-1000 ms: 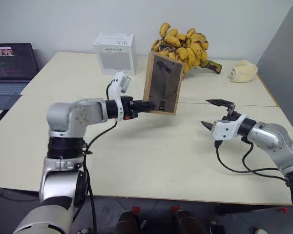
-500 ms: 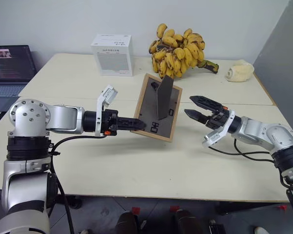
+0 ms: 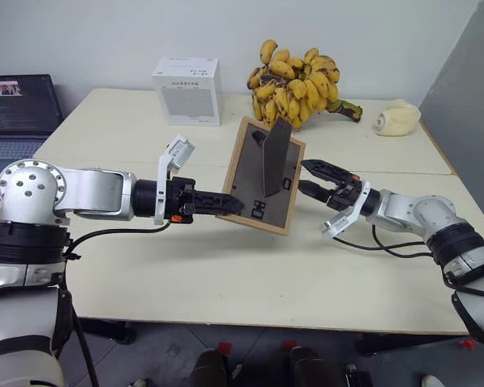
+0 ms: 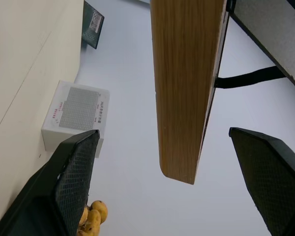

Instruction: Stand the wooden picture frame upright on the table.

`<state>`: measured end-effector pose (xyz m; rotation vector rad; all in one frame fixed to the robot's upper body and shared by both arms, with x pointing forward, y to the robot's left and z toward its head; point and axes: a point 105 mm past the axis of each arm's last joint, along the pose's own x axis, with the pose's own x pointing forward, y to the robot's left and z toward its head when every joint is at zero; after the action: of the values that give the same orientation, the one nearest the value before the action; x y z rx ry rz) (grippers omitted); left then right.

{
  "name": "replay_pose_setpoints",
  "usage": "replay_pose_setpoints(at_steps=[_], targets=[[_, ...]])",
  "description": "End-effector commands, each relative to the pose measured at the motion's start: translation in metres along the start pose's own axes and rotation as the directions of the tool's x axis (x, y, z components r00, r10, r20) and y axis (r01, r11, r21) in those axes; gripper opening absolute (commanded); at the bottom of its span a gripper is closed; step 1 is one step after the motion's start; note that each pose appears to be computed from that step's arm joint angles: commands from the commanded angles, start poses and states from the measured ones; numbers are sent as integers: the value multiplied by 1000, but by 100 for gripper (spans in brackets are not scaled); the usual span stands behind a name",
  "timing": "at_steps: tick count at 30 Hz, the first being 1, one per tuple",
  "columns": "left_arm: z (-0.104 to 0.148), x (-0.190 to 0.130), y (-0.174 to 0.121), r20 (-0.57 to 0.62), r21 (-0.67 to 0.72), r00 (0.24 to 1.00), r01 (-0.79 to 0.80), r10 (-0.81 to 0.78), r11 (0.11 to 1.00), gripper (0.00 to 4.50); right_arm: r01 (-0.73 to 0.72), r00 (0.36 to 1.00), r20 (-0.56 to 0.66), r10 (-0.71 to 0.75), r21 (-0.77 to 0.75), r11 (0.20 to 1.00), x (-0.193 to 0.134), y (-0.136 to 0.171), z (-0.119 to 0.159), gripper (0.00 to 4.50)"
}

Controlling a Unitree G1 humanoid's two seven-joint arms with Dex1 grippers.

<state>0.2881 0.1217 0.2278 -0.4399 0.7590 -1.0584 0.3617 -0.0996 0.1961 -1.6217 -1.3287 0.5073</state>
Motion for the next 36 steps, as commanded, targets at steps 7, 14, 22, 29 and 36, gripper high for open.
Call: replay_pose_setpoints(at_steps=[7,14,22,29,36], targets=[[7,-1,-16,21,42,998,59,-60,997,131,110,993,38,-108,-52,993,29,-26,-9,446],[7,0,-17,20,46,998,63,-64,997,131,127,991,47,-125,-31,991,34,-24,-5,446],[7,-2,-17,21,46,998,60,-61,997,131,135,990,46,-134,-21,991,35,-25,-6,290],[7,-1,-17,20,45,998,65,-66,997,131,137,989,53,-135,-24,990,34,-27,-6,161],[8,-1,-18,20,47,998,64,-65,997,131,144,988,59,-142,-20,989,33,-27,-5,133]])
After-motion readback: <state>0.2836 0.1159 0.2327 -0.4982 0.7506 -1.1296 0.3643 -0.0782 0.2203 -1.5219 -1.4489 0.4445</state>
